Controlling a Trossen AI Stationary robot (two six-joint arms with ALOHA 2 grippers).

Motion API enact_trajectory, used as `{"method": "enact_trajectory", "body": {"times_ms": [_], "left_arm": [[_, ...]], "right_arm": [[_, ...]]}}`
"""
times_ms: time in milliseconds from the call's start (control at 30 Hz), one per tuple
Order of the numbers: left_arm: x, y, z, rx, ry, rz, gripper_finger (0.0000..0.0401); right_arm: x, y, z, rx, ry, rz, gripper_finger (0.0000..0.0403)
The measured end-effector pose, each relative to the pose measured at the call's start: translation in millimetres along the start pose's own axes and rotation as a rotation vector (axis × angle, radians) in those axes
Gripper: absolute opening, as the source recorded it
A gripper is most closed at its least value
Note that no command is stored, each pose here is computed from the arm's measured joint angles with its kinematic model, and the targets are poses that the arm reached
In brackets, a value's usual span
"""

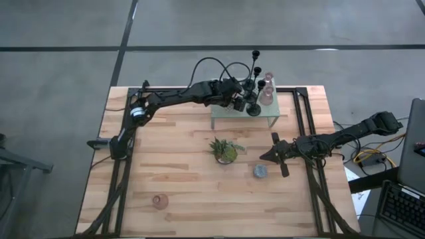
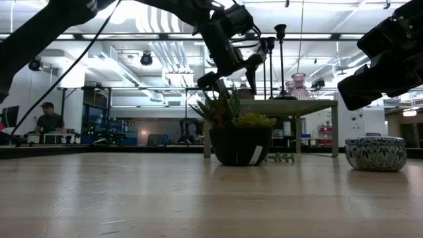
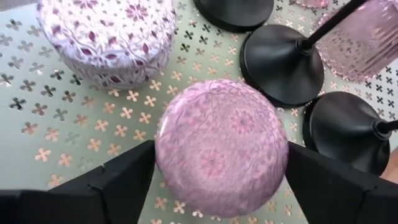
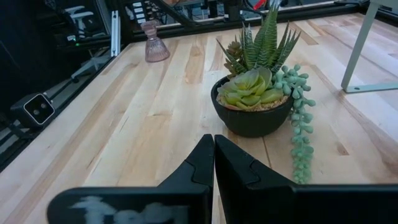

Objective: Pick & Place candle stick holders
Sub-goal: Put the left pink scented candle on the shelf, then put the gray scented candle on the shelf

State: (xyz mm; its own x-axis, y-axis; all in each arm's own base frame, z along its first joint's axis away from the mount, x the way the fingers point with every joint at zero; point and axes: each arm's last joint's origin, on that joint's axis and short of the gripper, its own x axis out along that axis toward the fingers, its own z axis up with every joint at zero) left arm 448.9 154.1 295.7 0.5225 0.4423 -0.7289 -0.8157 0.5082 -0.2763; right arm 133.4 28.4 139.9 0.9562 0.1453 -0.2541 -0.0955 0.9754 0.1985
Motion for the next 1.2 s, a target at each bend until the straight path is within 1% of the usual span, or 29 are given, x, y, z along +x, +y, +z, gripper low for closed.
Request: {"method": "enact_trajectory", "body": {"times_ms": [167, 267, 400, 467, 567, 633, 800, 967, 1067, 1200], "left_arm": [[0.6, 0.4, 2.8, -0.006, -0.018, -0.008, 0.0364], [-2.9, 0.0, 5.6, -0.011, -0.034, -0.020, 0.0365], [-15.7, 0.0, 10.8, -0.002, -0.052, -0.039, 0.0364], [-24.4, -2.2, 13.4, -0.004, -0.051, -0.077, 0.0364], [-33.9, -13.3, 7.9, 0.010, -0.030, -0.155, 0.0364], [-40.4, -26.6, -1.9, 0.051, -0.025, -0.194, 0.0364], [-60.2, -62.1, -31.9, 0.205, -0.024, -0.278, 0.0364], [-77.8, -94.1, -71.1, 0.359, -0.021, -0.358, 0.0364], [-84.9, -112.2, -94.7, 0.403, -0.072, -0.404, 0.0365], [-87.6, -128.7, -124.3, 0.404, -0.120, -0.475, 0.0365]], "right_arm": [[0.0, 0.0, 0.0, 0.000, 0.000, 0.000, 0.0009], [0.0, 0.0, 0.0, 0.000, 0.000, 0.000, 0.0009], [0.0, 0.0, 0.0, 0.000, 0.000, 0.000, 0.0009], [0.0, 0.0, 0.0, 0.000, 0.000, 0.000, 0.0009], [0.1, -0.1, 0.0, 0.000, 0.000, -0.001, 0.0009], [0.1, -0.1, 0.0, 0.000, -0.001, -0.001, 0.0009], [0.1, 0.0, -0.1, 0.000, 0.001, -0.001, 0.0009], [0.1, 0.0, 0.0, 0.000, 0.000, -0.001, 0.0009], [0.0, 0.0, 0.0, 0.000, 0.000, 0.000, 0.0009], [0.0, 0.0, 0.1, 0.000, -0.001, 0.000, 0.0009]]}}
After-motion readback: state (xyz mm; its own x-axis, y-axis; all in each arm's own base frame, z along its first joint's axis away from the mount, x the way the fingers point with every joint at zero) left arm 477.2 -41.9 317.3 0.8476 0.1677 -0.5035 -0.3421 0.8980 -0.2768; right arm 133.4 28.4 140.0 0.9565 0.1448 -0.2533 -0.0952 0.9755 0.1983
